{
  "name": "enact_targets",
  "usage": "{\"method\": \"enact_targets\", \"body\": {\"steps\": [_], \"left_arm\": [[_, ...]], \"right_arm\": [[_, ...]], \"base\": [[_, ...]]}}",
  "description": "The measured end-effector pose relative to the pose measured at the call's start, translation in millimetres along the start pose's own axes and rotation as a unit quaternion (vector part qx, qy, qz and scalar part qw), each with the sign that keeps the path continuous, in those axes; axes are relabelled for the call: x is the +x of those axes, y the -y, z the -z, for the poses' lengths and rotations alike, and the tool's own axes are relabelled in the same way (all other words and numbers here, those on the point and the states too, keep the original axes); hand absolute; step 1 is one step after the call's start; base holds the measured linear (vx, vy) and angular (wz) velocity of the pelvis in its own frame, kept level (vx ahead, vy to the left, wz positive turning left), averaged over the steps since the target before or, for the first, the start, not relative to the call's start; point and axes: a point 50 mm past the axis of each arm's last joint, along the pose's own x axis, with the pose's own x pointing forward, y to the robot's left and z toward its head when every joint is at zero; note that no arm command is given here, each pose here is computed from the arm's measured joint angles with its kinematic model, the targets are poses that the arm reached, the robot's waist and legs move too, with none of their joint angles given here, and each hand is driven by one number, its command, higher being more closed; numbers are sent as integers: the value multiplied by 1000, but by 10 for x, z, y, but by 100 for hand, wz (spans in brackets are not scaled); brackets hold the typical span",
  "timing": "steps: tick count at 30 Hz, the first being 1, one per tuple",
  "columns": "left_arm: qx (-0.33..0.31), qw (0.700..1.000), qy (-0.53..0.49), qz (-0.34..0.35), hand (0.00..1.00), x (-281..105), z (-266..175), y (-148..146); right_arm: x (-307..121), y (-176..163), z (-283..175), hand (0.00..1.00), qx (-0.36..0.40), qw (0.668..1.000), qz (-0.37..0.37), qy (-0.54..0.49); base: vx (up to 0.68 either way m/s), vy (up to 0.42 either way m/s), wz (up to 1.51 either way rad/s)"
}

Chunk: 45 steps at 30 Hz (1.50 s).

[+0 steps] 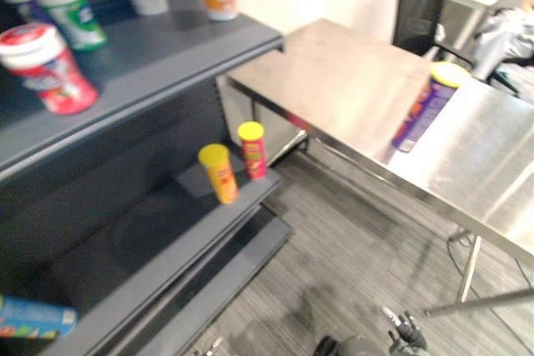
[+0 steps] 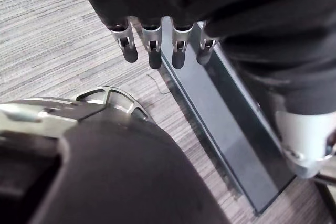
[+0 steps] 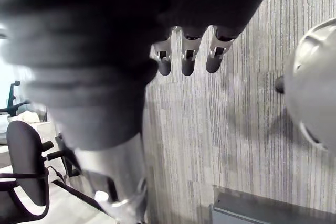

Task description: Put the gum and the chips on the shelf.

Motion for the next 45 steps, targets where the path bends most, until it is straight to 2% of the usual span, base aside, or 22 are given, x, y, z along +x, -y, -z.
{"method": "enact_targets", "body": {"steps": [12,27,29,35,37,45], "left_arm": [[40,999,-4,26,0,-11,29,112],[39,998,-11,49,0,-7,37,154],[27,998,-11,55,0,-5,31,156],[-93,993,-10,69,0,-42,95,129],[-100,993,5,68,0,-65,94,138],[-121,990,19,69,0,-82,81,141]], "right_arm": [[-38,226,7,0,-1,998,61,-11],[-155,555,57,0,39,990,134,-10],[-178,590,83,0,40,989,140,-13],[-187,520,64,0,46,991,128,3],[-135,434,-34,0,47,992,112,21],[-125,464,-83,0,40,992,114,25]], "base": [[-111,26,-11],[-37,23,-5],[-25,-16,-8],[17,-92,-44],[90,-65,-133],[137,88,-94]]}}
